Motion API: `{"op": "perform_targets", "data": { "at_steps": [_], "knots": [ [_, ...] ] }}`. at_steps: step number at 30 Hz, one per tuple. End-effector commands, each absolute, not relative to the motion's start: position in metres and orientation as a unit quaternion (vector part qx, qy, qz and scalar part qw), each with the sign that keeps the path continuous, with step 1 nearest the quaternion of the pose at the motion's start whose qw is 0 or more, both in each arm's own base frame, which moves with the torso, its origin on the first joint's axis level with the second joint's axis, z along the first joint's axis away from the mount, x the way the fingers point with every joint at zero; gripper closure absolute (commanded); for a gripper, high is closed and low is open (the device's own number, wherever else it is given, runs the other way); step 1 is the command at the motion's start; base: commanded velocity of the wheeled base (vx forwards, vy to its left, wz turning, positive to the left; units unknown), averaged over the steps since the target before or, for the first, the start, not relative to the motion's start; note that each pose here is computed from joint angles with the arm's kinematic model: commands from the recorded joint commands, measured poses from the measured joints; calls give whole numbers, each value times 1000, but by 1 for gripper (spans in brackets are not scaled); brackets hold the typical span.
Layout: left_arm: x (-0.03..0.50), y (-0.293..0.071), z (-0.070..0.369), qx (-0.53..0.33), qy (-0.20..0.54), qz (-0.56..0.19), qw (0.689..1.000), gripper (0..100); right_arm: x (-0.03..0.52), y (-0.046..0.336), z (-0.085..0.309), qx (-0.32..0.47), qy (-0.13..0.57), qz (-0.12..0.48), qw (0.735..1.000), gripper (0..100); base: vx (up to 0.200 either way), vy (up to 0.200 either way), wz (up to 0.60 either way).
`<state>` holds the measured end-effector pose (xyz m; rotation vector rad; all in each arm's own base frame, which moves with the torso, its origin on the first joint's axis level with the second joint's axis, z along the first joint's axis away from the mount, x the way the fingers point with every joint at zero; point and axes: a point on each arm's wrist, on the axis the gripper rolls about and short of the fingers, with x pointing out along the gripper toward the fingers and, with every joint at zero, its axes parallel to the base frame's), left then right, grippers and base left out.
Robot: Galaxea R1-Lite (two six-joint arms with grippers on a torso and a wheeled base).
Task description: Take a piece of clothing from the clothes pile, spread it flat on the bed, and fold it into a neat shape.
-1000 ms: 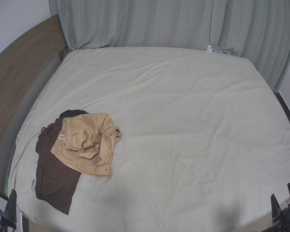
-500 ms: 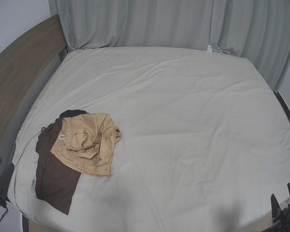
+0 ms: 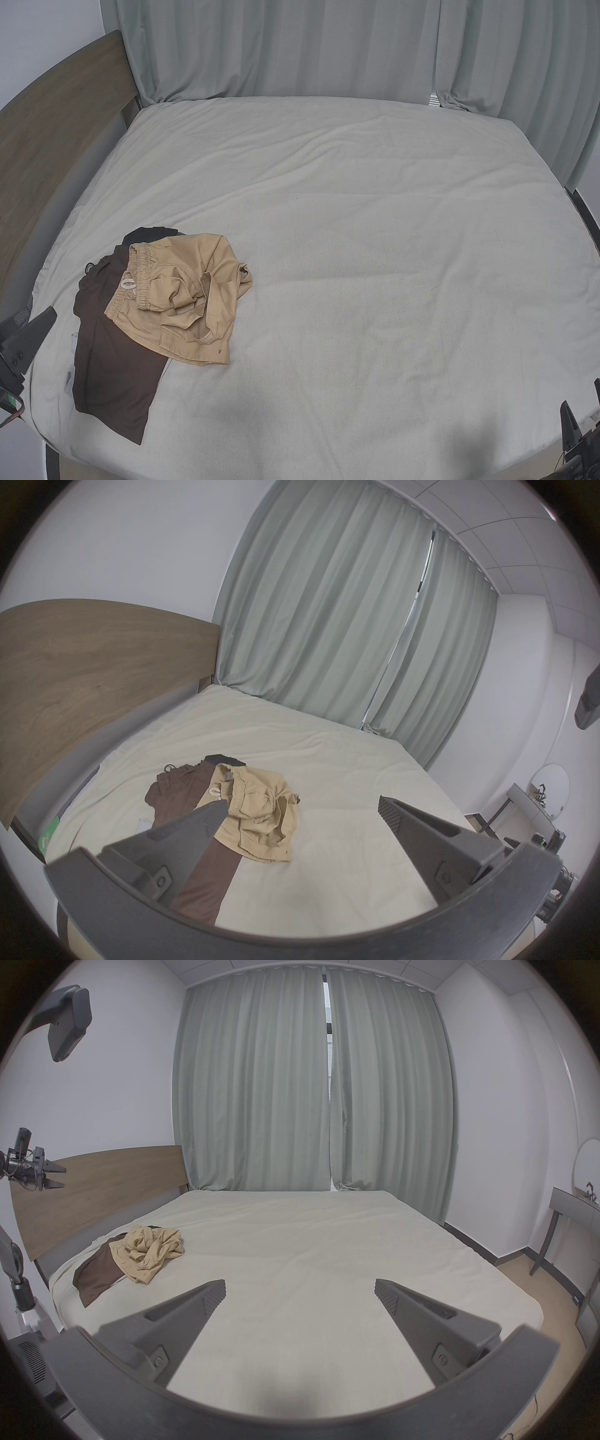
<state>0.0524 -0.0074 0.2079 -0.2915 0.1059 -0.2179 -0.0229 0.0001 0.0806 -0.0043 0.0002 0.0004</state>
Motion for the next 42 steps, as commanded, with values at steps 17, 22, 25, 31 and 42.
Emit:
{"op": "perform_targets", "data": {
  "at_steps": [17, 22, 25, 31, 42],
  "knots": [
    [113, 5, 205, -170, 134, -96, 972, 0, -23, 0, 76, -2, 2, 1, 1000, 0, 0, 0, 0],
    [134, 14, 204, -180, 143, -104, 968, 0, -23, 0, 76, -2, 2, 1, 1000, 0, 0, 0, 0],
    [147, 17, 200, -186, 155, -114, 964, 0, -23, 0, 76, -2, 2, 0, 1000, 0, 0, 0, 0],
    [174, 21, 194, -190, 165, -128, 959, 0, -23, 0, 76, -2, 2, 1, 1000, 0, 0, 0, 0],
    [225, 28, 175, -198, 186, -140, 952, 0, -23, 0, 76, -1, 2, 0, 1000, 0, 0, 0, 0]
  ]
}}
